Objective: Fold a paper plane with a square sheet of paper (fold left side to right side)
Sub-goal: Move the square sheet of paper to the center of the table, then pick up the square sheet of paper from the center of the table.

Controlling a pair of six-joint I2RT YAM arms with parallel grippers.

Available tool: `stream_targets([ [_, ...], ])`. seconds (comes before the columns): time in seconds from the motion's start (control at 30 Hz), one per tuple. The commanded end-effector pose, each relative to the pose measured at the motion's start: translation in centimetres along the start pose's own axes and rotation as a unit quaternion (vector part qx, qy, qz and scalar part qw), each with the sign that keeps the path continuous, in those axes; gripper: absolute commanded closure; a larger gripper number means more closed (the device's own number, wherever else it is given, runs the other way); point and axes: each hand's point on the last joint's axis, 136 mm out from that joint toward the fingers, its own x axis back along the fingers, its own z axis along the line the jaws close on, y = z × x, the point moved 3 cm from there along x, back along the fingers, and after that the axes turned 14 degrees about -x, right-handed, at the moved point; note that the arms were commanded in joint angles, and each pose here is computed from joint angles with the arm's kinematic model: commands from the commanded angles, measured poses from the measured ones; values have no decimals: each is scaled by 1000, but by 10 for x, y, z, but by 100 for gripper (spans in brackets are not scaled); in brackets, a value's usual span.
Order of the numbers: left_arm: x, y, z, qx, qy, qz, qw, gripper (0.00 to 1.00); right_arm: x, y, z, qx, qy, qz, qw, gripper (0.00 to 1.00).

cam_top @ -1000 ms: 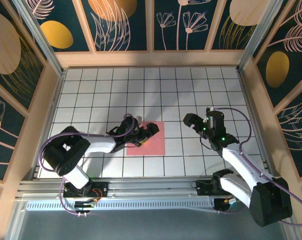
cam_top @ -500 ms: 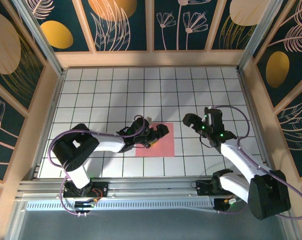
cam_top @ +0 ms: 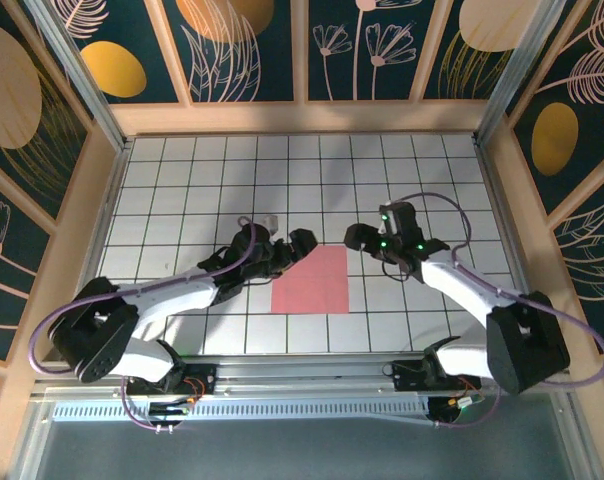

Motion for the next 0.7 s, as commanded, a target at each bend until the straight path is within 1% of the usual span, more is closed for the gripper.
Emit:
stream_targets([
  [0.0, 12, -26, 41, -7, 67, 46, 997, 1, -14, -7, 12, 41, -25, 11, 999, 13],
  [0.1, 17, -38, 48, -11, 67, 68, 995, 3, -29, -17, 24, 71, -41, 33, 996, 10],
  [0.17, 17, -45, 50, -12, 60, 84, 995, 6, -40, -23, 28, 87, -54, 45, 994, 9],
  [0.4, 4, -58, 51, -23, 46, 135, 990, 28, -66, -33, 34, 112, -81, 69, 988, 6],
  [0.47, -1, -60, 52, -25, 47, 146, 988, 33, -71, -33, 33, 116, -88, 71, 987, 5],
  [0.67, -6, -63, 62, -34, 72, 158, 984, 37, -82, -38, 31, 127, -102, 79, 983, 3],
])
